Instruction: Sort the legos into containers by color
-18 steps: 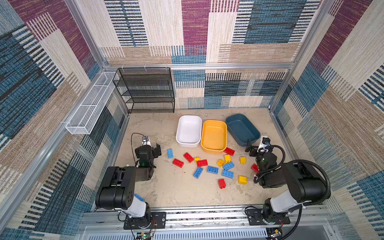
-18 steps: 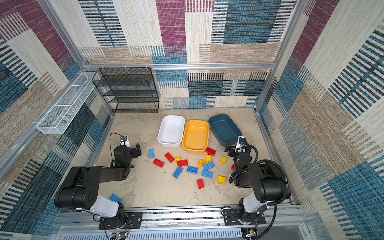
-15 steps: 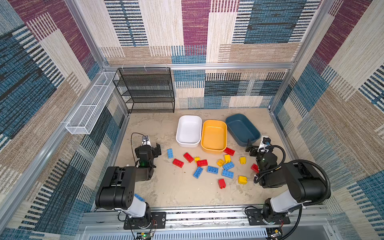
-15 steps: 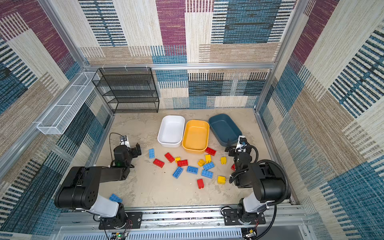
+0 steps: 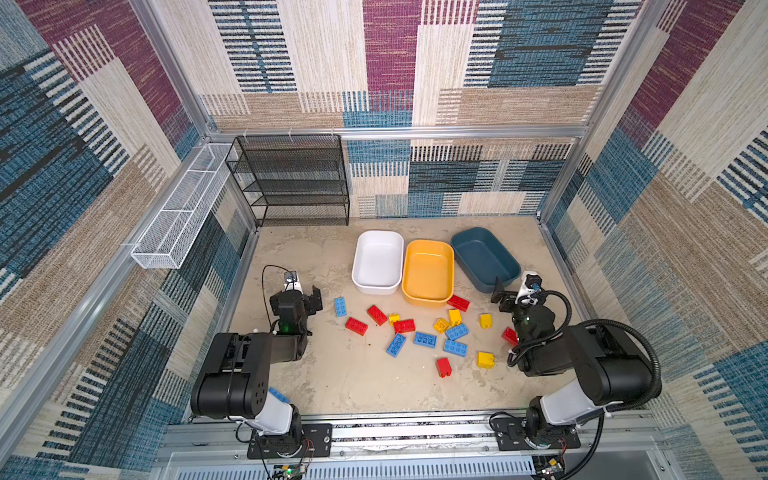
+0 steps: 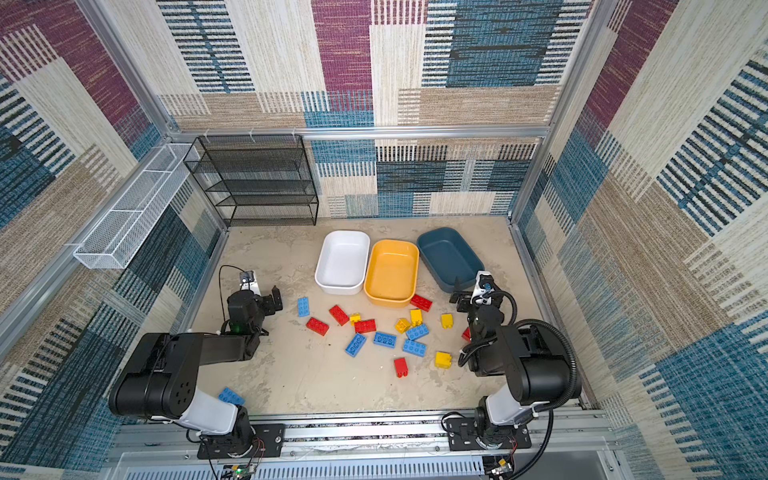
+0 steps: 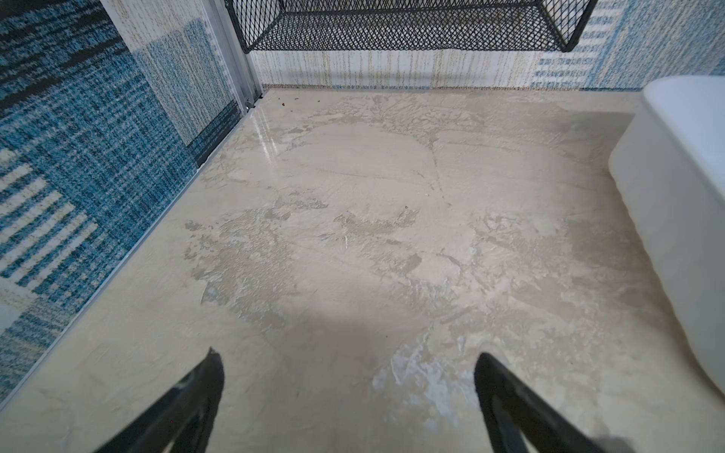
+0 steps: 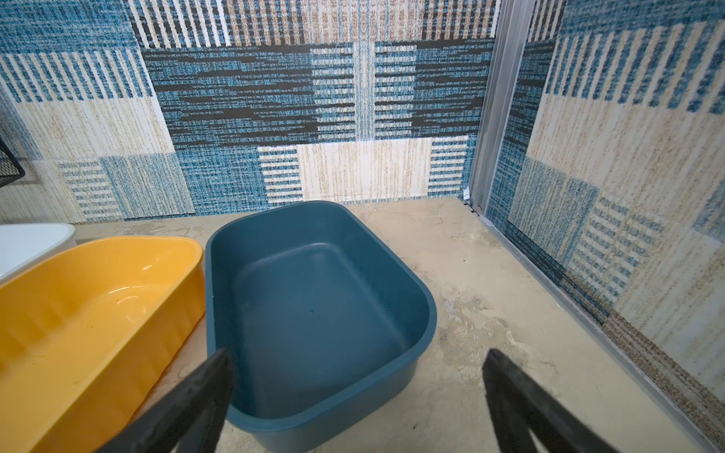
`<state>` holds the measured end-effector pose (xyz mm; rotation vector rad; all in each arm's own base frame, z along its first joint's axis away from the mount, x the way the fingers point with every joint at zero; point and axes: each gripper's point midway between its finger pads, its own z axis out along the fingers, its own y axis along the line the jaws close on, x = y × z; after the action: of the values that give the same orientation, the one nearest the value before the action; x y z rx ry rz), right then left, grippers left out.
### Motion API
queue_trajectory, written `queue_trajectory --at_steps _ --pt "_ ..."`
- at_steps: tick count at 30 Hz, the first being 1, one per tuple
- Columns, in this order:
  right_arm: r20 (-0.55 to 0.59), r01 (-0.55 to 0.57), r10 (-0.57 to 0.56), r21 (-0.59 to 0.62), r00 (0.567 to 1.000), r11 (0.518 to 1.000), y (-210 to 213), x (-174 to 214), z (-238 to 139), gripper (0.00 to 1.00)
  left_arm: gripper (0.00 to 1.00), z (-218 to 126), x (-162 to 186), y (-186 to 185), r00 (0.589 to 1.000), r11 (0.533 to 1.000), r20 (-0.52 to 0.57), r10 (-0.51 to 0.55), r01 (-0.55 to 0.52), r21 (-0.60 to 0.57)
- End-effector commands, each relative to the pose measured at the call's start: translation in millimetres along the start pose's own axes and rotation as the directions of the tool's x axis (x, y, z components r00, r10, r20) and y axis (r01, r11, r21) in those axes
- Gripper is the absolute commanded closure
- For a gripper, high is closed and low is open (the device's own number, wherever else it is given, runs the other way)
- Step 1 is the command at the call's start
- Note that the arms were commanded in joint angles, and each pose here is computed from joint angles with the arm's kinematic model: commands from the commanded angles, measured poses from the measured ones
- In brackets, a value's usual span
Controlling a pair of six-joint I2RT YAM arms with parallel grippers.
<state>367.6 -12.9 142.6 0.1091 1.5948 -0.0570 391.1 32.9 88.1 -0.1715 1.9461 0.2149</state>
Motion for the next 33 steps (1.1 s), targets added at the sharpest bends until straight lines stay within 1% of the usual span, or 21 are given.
queue_trajectory --at_steps 1,15,18,20,21,22,23,24,25,27,29,32,33 --pt "0.04 0.006 -0.005 -0.008 0.999 1.0 2 -10 0 0.0 0.0 1 -11 -1 0.999 1.0 0.038 0.003 -0.003 0.004" --pt "0.039 0.006 -0.005 -0.01 0.999 1.0 2 -10 0 0.0 0.0 2 -11 0 0.999 1.0 0.034 -0.001 0.001 0.008" --pt "0.067 -0.006 0.004 0.021 0.998 1.0 -4 -17 -5 0.0 0.0 1 -11 0 0.999 1.0 0.034 -0.001 0.001 0.009" --pt "0.082 0.0 -0.002 0.025 0.997 1.0 -3 -23 -11 0.0 0.0 0 -14 8 0.999 0.999 0.041 -0.013 0.015 -0.041" --pt "0.099 0.008 -0.014 0.066 0.995 0.998 -5 -29 -14 0.0 0.01 -2 -12 8 0.999 0.999 0.033 -0.019 0.021 -0.039" --pt "0.087 0.024 -0.031 0.086 0.996 0.996 -2 -34 -15 0.0 0.01 -5 -13 5 0.999 0.999 0.045 -0.006 0.008 -0.034" --pt "0.073 0.034 -0.039 0.074 0.997 0.997 5 -39 -14 0.0 0.01 -9 -15 1 0.997 0.999 0.07 0.015 -0.012 -0.038" --pt "0.06 0.019 -0.023 0.064 0.998 0.998 9 -47 -14 0.0 0.01 -13 -17 -4 0.995 0.998 0.096 0.041 -0.037 -0.047" --pt "0.056 -0.022 0.019 0.054 0.998 0.998 11 -57 -15 0.0 0.01 -16 -18 -7 0.992 0.997 0.115 0.055 -0.05 -0.05" --pt "0.041 -0.085 0.085 0.014 0.996 0.996 19 -79 -19 0.0 0.01 -18 -16 -8 0.992 0.997 0.112 0.057 -0.052 -0.049" --pt "0.021 -0.116 0.117 -0.019 0.993 0.993 28 -103 -26 0.0 0.0 -20 -16 -9 0.992 0.997 0.113 0.061 -0.056 -0.044" --pt "-0.022 -0.171 0.17 -0.134 0.985 0.976 53 -133 -41 0.0 0.0 -18 -20 -13 0.993 0.998 0.105 0.062 -0.062 -0.004" --pt "-0.05 -0.185 0.179 -0.183 0.983 0.966 63 -138 -46 0.0 0.0 -19 -27 -15 0.989 0.996 0.122 0.089 -0.09 0.001"
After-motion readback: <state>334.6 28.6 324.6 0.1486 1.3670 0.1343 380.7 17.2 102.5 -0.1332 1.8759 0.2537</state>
